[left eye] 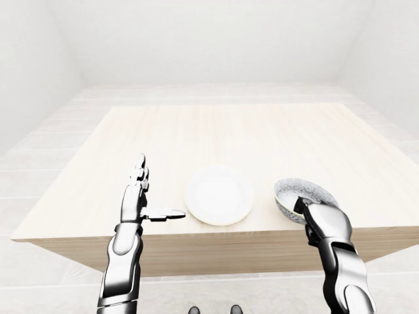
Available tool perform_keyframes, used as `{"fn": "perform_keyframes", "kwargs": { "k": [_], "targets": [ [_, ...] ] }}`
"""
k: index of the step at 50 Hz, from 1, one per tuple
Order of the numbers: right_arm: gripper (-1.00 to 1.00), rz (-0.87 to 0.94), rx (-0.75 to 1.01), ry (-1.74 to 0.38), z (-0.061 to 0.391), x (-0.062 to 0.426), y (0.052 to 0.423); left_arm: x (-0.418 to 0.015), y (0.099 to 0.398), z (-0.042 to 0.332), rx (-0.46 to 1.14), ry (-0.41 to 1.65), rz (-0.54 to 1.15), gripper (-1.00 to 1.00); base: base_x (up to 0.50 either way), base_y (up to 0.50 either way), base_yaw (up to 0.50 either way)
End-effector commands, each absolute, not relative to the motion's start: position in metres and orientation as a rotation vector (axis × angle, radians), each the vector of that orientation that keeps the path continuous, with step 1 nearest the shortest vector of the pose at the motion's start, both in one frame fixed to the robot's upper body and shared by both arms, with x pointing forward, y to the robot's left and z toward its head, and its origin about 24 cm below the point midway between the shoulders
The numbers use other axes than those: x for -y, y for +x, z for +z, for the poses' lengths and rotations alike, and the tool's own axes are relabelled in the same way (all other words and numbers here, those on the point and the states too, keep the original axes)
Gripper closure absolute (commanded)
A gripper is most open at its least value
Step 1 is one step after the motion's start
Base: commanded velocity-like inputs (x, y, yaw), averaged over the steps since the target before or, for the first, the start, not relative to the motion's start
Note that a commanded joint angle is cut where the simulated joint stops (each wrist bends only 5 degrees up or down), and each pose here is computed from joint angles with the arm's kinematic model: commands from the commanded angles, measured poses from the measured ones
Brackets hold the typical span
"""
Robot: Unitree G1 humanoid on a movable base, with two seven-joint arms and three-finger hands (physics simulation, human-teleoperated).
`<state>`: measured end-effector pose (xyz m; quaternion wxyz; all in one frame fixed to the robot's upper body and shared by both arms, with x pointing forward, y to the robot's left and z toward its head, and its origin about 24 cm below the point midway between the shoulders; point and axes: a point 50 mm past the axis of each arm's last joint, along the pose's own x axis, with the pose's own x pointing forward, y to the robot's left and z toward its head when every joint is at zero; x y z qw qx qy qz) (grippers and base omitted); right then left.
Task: Put the bowl on the plate.
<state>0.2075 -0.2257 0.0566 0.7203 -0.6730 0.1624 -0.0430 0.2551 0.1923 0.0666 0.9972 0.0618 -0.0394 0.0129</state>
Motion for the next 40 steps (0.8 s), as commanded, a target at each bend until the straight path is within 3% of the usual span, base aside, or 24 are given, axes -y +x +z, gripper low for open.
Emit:
{"fn": "perform_keyframes", "kwargs": {
  "k": [1,22,40],
  "targets": [
    [0.69,-0.133,-0.352,-1.511,0.071,0.23,0.207,-0.193,0.255,0.066,0.076,0.126,0.029,-1.0,0.0,0.0,0.0],
    [0.62,-0.178,-0.355,-1.574,0.104,0.229,0.211,-0.195,0.258,0.065,0.072,0.126,0.033,-1.0,0.0,0.0,0.0],
    [0.62,-0.129,-0.266,-1.576,0.117,0.21,0.239,-0.197,0.259,0.065,0.072,0.128,0.04,-1.0,0.0,0.0,0.0]
  ]
}}
